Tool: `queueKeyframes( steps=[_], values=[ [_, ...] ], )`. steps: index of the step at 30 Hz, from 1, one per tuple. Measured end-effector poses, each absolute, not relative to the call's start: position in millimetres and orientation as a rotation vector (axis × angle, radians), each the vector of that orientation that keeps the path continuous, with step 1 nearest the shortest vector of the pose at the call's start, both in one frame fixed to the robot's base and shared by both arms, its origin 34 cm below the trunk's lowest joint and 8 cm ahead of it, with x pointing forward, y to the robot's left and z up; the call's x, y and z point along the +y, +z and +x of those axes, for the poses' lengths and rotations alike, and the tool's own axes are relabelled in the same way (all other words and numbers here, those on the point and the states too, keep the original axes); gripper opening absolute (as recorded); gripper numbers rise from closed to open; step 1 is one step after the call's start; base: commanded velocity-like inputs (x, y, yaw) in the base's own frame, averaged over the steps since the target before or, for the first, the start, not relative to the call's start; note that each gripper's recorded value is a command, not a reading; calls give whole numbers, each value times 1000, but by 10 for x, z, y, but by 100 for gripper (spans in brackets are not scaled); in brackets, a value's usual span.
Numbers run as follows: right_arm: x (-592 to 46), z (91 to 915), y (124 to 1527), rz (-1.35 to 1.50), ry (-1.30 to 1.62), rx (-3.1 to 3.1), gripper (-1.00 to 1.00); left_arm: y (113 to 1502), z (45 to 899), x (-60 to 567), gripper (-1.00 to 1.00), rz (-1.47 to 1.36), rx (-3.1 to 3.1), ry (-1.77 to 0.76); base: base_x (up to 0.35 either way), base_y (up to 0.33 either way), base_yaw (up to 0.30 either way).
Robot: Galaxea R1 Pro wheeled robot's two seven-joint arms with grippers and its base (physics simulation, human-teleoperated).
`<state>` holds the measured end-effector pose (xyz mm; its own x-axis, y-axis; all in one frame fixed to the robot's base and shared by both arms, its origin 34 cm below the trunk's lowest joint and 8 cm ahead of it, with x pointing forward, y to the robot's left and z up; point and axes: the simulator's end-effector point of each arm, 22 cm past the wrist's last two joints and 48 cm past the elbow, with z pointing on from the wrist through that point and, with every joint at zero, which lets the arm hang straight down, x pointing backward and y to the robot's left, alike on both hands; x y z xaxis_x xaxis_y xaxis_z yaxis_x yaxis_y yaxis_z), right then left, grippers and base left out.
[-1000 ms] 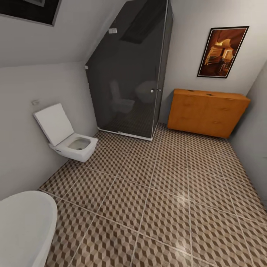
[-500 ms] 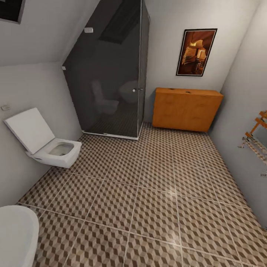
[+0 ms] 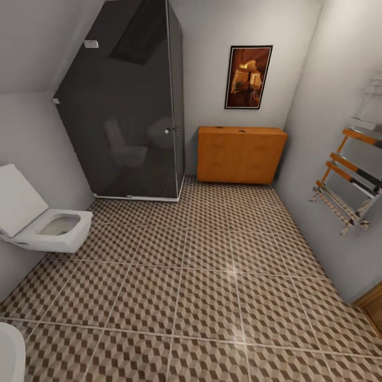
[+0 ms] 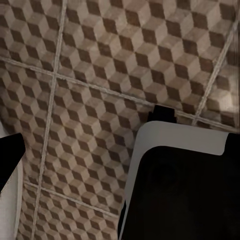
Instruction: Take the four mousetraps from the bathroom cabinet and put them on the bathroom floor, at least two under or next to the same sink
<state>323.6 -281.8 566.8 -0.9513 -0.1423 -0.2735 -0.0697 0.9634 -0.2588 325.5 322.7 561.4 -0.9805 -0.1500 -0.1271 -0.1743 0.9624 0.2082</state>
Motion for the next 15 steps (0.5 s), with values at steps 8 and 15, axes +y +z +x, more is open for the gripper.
queueKeyframes(
  steps=[8, 15],
  values=[
    [-2813, 3267, 5683, -154, -356, 2813, 100, 5630, 3287, 3226, 100, -250, 2995, 331, 0, 0, -256],
    [-2813, 3295, 5698, -152, -356, 2806, 100, 5645, 3315, 3227, 100, -250, 2987, 330, 0, 0, -246]
  ],
)
